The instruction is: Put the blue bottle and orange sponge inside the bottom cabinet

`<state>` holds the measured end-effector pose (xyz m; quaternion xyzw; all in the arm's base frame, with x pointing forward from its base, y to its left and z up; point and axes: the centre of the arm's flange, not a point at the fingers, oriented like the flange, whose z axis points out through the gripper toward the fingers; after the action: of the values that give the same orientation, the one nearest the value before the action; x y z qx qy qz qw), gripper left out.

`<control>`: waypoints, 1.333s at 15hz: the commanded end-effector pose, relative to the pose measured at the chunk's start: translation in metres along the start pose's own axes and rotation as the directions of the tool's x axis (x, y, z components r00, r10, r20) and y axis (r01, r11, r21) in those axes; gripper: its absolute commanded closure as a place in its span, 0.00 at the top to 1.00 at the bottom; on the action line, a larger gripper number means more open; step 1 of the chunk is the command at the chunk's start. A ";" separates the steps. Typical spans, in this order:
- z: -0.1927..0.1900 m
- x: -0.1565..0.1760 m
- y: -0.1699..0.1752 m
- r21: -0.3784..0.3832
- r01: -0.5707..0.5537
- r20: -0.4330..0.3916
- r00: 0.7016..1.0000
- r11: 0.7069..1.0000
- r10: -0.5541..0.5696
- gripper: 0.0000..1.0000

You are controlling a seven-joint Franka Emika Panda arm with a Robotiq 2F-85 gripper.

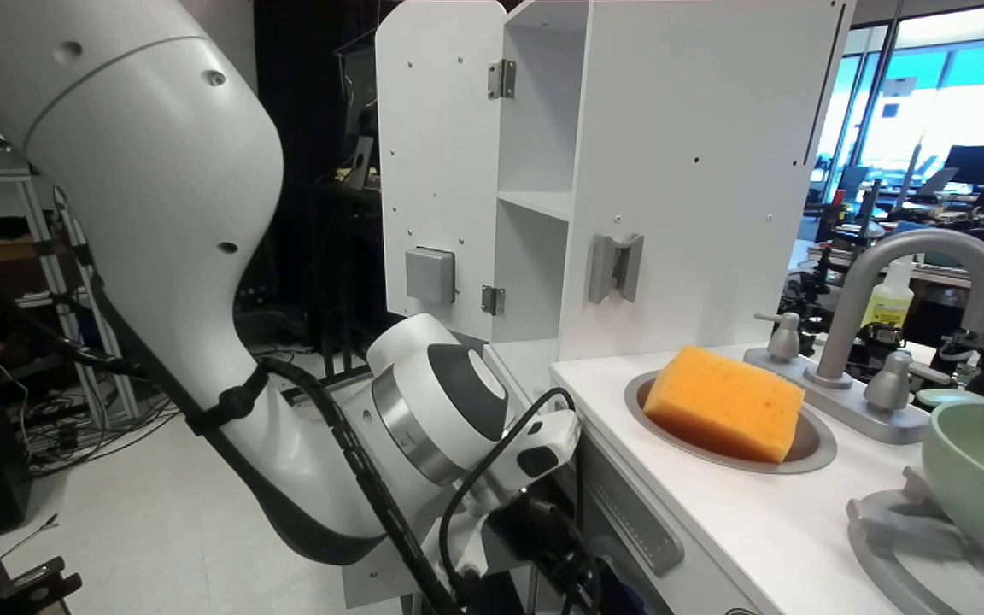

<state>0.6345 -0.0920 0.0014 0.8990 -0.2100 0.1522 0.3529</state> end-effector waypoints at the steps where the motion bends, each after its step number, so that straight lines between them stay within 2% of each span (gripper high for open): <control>1: 0.001 -0.017 0.013 -0.028 -0.019 -0.025 1.000 0.999 0.019 0.93; 2: 0.008 -0.021 0.015 -0.032 -0.025 -0.023 0.999 0.999 0.024 1.00; 9: 0.022 -0.025 0.028 -0.068 -0.055 -0.026 0.998 0.996 0.053 1.00; 12: 0.027 -0.018 0.028 -0.117 -0.080 -0.030 0.997 0.990 0.077 1.00; 15: 0.034 -0.008 0.021 -0.150 -0.156 -0.060 0.987 0.976 0.148 1.00; 20: 0.041 0.011 0.006 -0.184 -0.319 -0.127 0.946 0.930 0.299 1.00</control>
<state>0.6208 -0.1166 -0.0173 0.8349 -0.3222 0.1955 0.4011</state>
